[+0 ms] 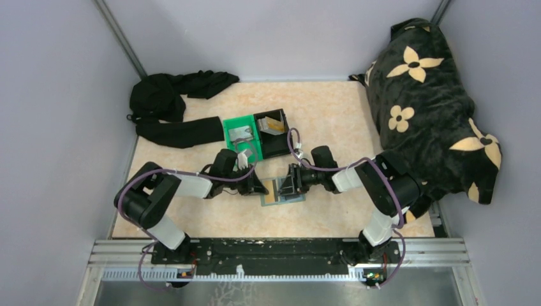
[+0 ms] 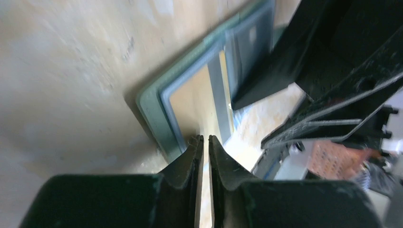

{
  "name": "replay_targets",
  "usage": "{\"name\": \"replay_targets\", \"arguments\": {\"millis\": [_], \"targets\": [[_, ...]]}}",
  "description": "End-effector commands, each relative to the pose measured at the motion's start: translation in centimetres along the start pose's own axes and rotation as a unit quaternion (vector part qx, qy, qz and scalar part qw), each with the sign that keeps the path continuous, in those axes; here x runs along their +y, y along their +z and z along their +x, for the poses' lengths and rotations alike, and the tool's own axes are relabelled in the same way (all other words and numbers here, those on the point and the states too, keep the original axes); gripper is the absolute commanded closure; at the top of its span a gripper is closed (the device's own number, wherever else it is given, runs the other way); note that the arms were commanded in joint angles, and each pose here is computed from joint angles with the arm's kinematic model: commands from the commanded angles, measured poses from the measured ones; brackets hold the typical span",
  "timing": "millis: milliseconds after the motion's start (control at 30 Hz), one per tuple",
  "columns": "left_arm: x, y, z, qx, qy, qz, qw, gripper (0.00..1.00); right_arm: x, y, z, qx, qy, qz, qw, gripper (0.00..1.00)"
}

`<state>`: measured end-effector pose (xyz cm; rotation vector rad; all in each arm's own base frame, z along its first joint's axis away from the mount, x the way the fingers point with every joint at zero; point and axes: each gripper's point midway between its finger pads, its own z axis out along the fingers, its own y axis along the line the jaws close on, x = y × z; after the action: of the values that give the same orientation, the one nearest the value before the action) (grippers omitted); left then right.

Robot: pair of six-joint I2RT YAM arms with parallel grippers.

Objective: Take the credit cards out of the card holder

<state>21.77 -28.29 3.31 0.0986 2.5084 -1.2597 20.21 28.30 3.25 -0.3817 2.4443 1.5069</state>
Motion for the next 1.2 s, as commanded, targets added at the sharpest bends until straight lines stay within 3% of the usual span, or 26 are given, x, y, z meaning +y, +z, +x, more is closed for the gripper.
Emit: {"name": "replay_targets", "arguments": {"millis": [0,333,500,733,933,1167], "targets": [[1.9,0.3,2.6,0.029,-0.023,-0.008,0.999,0.85,-1.6,0.1,-0.4,-0.019,-0.007,0.032,0.999,0.51],[4.0,-0.2,4.2,0.037,-0.032,-0.043,0.998,0.85,-1.5,0.4,-0.8,-0.027,-0.008,0.023,0.999,0.50],[4.3,-0.6,4.3,0.038,-0.029,-0.054,0.997,0.85,-3.1,0.4,-1.2,-0.031,-0.031,0.099,0.994,0.51],[4.6,-1.2,4.4,0.039,-0.025,-0.060,0.997,0.85,-3.4,1.2,-1.1,-0.026,-0.036,0.117,0.992,0.51],[5.2,-0.7,5.2,0.049,-0.039,-0.053,0.997,0.85,-0.3,2.2,-0.8,-0.033,-0.020,0.005,0.999,0.51],[5.4,-0.6,5.0,0.051,-0.042,-0.047,0.997,0.85,4.4,1.7,-0.9,-0.050,0.003,-0.134,0.990,0.52]]}}
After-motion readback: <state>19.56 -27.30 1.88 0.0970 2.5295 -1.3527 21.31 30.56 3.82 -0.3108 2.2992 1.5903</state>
